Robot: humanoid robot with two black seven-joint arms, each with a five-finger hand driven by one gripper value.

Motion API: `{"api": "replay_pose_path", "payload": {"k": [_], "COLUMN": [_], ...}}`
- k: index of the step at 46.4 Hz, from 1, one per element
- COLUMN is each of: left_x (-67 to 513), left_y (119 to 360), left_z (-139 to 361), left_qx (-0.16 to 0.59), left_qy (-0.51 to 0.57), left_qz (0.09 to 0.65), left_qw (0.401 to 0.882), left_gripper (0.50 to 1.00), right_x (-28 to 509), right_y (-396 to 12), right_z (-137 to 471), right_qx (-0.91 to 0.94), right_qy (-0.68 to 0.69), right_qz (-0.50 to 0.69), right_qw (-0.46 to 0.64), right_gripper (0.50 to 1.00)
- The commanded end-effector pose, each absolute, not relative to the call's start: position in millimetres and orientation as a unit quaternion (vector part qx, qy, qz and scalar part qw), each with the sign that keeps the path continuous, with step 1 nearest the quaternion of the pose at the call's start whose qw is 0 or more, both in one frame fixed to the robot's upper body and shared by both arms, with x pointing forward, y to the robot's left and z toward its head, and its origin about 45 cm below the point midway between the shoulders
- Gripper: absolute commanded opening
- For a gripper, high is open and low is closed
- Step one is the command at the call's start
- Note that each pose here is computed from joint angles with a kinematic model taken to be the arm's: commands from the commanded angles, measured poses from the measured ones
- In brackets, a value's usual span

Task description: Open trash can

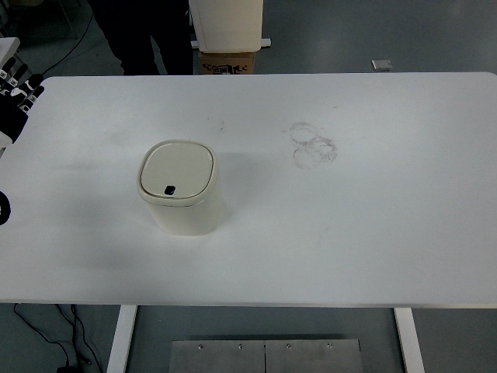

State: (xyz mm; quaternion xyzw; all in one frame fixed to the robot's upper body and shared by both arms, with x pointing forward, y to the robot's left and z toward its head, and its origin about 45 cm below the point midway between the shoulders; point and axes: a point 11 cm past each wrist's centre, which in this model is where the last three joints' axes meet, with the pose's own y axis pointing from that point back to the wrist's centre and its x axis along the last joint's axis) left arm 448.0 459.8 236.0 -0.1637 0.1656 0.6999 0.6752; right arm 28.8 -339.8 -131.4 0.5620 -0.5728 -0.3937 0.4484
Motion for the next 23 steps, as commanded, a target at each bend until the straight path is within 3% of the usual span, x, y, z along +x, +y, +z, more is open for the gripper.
{"api": "replay_pose_path", "payload": {"k": [1, 23], "left_x": [447.7, 448.3], "left_y": [460.9, 460.0], "left_z": [236.9, 236.8], "left_qx": [-0.165, -0.164], "left_qy": [0.163, 0.165], "left_qz": [0.701, 0.700], "left_qw": [0.675, 0.675], "left_gripper": [1.000, 1.000], "right_x": [28.8, 29.7], "right_y": [-339.9, -339.9], "right_z": [-131.4, -131.3], "right_qx": [0.562, 0.562], "right_qy": [-0.573, -0.573], "right_qz": [-0.393, -0.393], "right_qw": [0.449, 0.448], "right_gripper": [0.991, 0.991]}}
